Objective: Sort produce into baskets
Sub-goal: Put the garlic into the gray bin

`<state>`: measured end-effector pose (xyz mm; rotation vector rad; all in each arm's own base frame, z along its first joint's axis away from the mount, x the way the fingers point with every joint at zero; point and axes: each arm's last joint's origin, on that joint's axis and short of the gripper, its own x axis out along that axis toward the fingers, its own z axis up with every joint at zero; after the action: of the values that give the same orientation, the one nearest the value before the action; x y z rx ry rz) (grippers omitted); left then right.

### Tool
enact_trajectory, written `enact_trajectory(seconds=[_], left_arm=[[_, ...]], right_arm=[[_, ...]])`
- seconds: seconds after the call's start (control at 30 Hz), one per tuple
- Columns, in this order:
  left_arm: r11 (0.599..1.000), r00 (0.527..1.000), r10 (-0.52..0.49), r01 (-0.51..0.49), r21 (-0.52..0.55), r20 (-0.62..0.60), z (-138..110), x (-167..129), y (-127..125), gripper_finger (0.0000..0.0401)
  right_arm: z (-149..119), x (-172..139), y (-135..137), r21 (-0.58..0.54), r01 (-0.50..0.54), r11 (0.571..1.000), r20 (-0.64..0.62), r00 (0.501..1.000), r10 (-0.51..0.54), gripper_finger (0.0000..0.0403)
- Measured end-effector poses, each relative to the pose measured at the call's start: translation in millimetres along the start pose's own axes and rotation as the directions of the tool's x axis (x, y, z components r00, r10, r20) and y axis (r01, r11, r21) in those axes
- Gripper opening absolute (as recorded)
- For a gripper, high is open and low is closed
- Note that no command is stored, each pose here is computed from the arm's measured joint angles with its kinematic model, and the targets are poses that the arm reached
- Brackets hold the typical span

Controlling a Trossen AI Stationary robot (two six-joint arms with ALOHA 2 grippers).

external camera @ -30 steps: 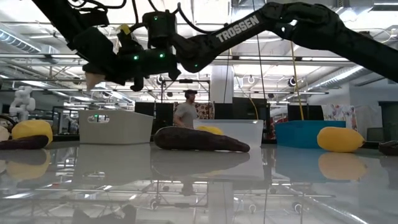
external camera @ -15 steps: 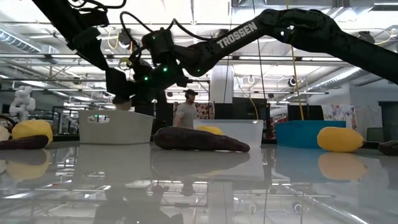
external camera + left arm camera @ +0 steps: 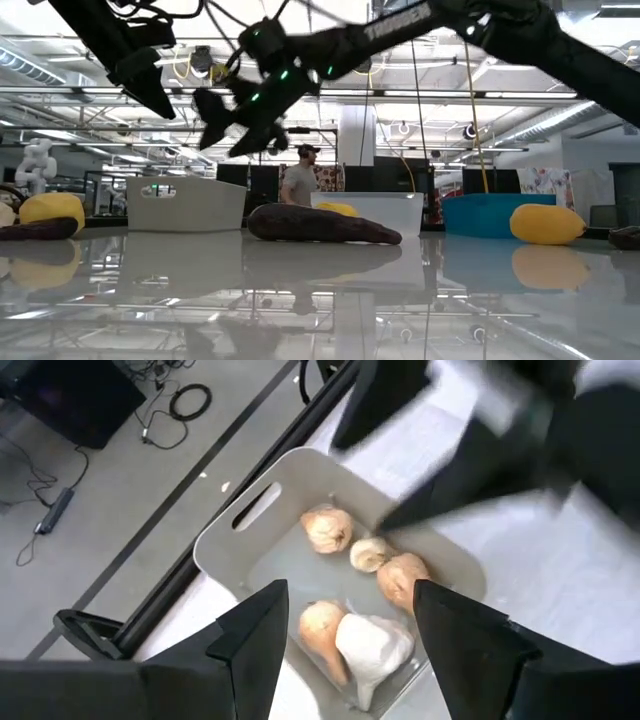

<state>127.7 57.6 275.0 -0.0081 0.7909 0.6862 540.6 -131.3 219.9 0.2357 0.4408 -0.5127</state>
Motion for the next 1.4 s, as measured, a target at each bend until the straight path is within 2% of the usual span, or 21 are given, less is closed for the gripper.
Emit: enact_trajectory(seconds=[0.17,0.33,0.53,0.63,0.8,0.93,1.03,1.13,1.17,1.23,1.3,1.4], left_arm=[[1.0,1.0,0.0,0.0,-0.002,0.001,0.0,-0.2,0.0,0.0224],[1.0,1.0,-0.012,0.012,-0.002,0.0,0.2,0.3,-0.8,0.0224],[0.984,0.985,-0.172,0.173,-0.038,0.009,1.4,0.0,-5.5,0.0224],[0.947,0.952,-0.299,0.303,-0.105,0.06,4.2,1.8,-11.1,0.0224],[0.854,0.866,-0.487,0.499,-0.147,0.112,8.5,2.7,-28.6,0.0224],[0.758,0.768,-0.615,0.638,-0.132,0.181,17.8,-4.4,-49.2,0.0224],[0.698,0.689,-0.683,0.714,-0.065,0.242,24.6,-12.8,-67.0,0.0224],[0.651,0.632,-0.733,0.759,-0.011,0.251,25.9,-19.6,-84.4,0.0224],[0.646,0.628,-0.74,0.763,-0.007,0.242,24.8,-21.0,-90.4,0.0224],[0.664,0.649,-0.732,0.748,0.004,0.207,20.3,-21.4,-101.4,0.0224],[0.677,0.668,-0.725,0.736,0.0,0.17,15.5,-20.9,-113.4,0.0224],[0.68,0.677,-0.728,0.733,-0.006,0.107,9.6,-19.0,-131.3,0.0224]], right_arm=[[19.1,-46.8,-12.9,-0.059,0.057,0.997,-0.211,0.975,-0.068,0.0299],[30.5,-92.0,-12.4,-0.122,0.054,0.991,-0.349,0.933,-0.093,0.0299],[35.3,-156.6,0.1,-0.214,0.014,0.977,-0.51,0.851,-0.124,0.0299],[35.3,-185.3,12.3,-0.226,-0.005,0.974,-0.551,0.825,-0.123,0.0299],[31.7,-235.0,35.9,-0.293,-0.087,0.952,-0.605,0.788,-0.114,0.0299],[22.3,-280.2,60.3,-0.372,-0.258,0.892,-0.67,0.74,-0.065,0.0299],[22.6,-322.8,75.7,-0.389,-0.326,0.862,-0.649,0.761,-0.005,0.0299],[25.1,-366.8,85.6,-0.413,-0.313,0.855,-0.551,0.834,0.039,0.0299],[24.2,-380.1,87.7,-0.419,-0.293,0.859,-0.507,0.861,0.046,0.0299],[18.0,-405.7,89.4,-0.421,-0.264,0.868,-0.43,0.9,0.066,0.0299],[5.1,-425.0,88.3,-0.412,-0.252,0.876,-0.378,0.922,0.087,0.0299],[-24.5,-438.2,83.9,-0.387,-0.245,0.889,-0.323,0.939,0.118,0.0299]])
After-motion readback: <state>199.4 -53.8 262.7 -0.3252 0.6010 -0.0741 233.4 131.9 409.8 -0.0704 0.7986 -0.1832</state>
